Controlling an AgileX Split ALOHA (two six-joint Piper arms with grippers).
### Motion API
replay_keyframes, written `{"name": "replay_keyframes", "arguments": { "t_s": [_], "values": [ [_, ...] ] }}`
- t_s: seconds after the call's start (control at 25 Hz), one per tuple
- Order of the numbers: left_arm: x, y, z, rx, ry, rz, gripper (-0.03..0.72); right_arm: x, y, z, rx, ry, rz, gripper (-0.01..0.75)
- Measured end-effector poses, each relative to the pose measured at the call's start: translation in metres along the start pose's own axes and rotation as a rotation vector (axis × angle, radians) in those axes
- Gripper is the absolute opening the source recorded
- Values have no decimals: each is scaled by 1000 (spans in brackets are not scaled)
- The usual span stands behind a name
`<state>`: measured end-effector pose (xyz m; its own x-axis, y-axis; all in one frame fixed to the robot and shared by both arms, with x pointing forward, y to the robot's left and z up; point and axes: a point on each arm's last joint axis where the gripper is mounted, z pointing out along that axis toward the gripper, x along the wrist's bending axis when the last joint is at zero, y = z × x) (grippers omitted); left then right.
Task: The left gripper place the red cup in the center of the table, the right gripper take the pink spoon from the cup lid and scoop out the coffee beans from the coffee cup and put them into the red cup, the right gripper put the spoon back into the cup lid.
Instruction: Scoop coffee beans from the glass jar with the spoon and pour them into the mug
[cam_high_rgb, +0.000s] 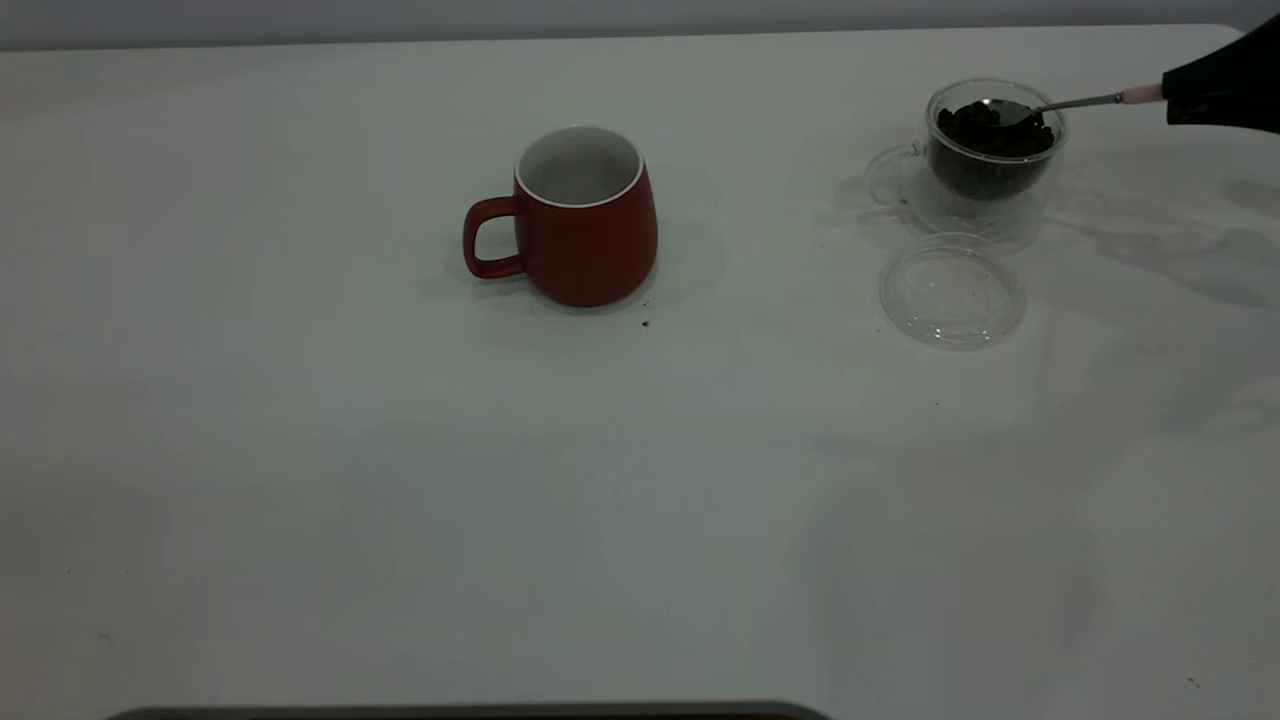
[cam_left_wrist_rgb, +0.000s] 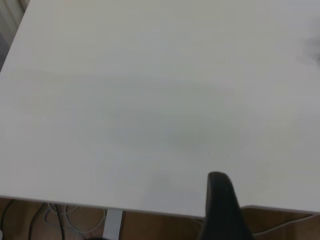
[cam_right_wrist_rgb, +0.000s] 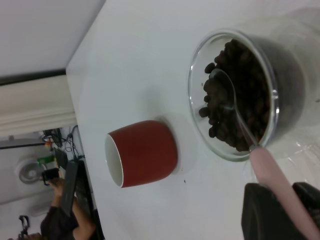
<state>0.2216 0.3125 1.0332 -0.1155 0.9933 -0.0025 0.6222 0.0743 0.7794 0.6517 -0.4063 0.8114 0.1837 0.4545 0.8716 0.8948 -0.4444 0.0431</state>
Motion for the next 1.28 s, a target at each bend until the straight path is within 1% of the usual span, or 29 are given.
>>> {"name": "replay_keyframes", "arguments": {
  "t_s": [0.24,0.32,0.44,0.76,0.84,0.96,1.16,1.28],
  "values": [
    [0,0,0,0,0,-1,538,-14,4,-3,-72,59,72,101],
    [0,0,0,0,0,-1,538,-20,3,-1,-72,66,99,101],
    [0,0,0,0,0,-1,538,-21,2,-1,-59,52,100,101],
    [0,0,0,0,0,-1,538,-18,5,-1,-73,62,102,101],
    [0,0,0,0,0,-1,538,-13,6,-4,-79,63,90,101],
    [0,0,0,0,0,-1,538,2,10,-9,-91,67,60,101],
    [0,0,0,0,0,-1,538,39,12,-7,-87,79,-14,101],
    [0,0,0,0,0,-1,538,64,8,5,-61,92,-60,101]
  ]
}}
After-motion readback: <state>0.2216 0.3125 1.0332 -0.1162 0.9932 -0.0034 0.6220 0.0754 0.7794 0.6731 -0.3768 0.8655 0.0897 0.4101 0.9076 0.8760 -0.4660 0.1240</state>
